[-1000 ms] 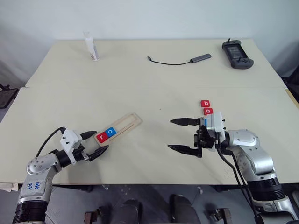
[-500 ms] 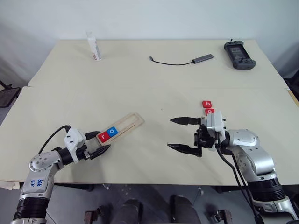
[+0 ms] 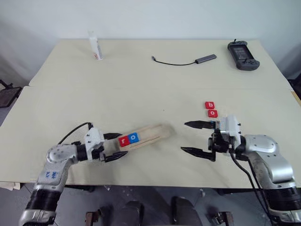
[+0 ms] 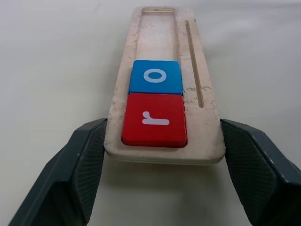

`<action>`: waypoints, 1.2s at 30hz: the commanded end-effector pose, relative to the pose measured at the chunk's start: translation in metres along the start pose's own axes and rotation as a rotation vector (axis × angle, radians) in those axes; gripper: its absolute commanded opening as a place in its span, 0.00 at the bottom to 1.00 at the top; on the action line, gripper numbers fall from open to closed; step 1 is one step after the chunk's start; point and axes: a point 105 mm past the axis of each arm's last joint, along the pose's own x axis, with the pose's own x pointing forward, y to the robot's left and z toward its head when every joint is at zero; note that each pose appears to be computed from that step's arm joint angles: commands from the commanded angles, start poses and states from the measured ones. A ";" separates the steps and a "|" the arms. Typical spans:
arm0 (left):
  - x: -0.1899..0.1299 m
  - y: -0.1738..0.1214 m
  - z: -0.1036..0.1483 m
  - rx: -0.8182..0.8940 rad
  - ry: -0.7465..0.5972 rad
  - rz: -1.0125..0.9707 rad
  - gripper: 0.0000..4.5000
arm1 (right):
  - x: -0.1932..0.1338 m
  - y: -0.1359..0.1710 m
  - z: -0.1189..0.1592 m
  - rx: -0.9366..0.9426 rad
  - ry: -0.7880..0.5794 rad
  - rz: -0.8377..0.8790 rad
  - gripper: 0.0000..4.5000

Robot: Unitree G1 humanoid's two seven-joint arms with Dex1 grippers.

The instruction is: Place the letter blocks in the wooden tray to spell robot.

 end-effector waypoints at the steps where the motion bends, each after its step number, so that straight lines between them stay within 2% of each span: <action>1: 0.020 -0.004 0.005 0.059 0.005 -0.123 0.75 | -0.017 0.008 0.011 -0.035 0.011 -0.030 1.00; 6: 0.035 0.000 -0.003 0.066 0.034 -0.225 0.75 | -0.040 0.017 0.005 -0.017 0.075 -0.101 1.00; 14: 0.034 0.005 -0.012 0.049 0.035 -0.265 0.75 | -0.041 0.035 0.006 0.014 0.052 -0.200 1.00; 17: 0.035 0.006 -0.011 0.025 0.024 -0.268 0.99 | -0.043 0.032 0.004 0.024 0.039 -0.248 1.00; 22: 0.011 0.008 -0.009 0.023 0.008 -0.214 1.00 | -0.055 0.031 0.002 0.011 0.050 -0.360 1.00; 27: -0.024 0.017 -0.013 0.007 -0.013 -0.051 1.00 | -0.099 0.022 -0.007 -0.026 0.100 -0.619 1.00; 32: -0.029 0.018 0.004 0.030 -0.137 0.105 1.00 | -0.147 0.022 -0.024 -0.029 0.134 -0.886 1.00; 36: -0.032 0.013 0.005 -0.029 -0.156 0.123 1.00 | -0.157 0.022 -0.029 -0.024 0.140 -0.962 1.00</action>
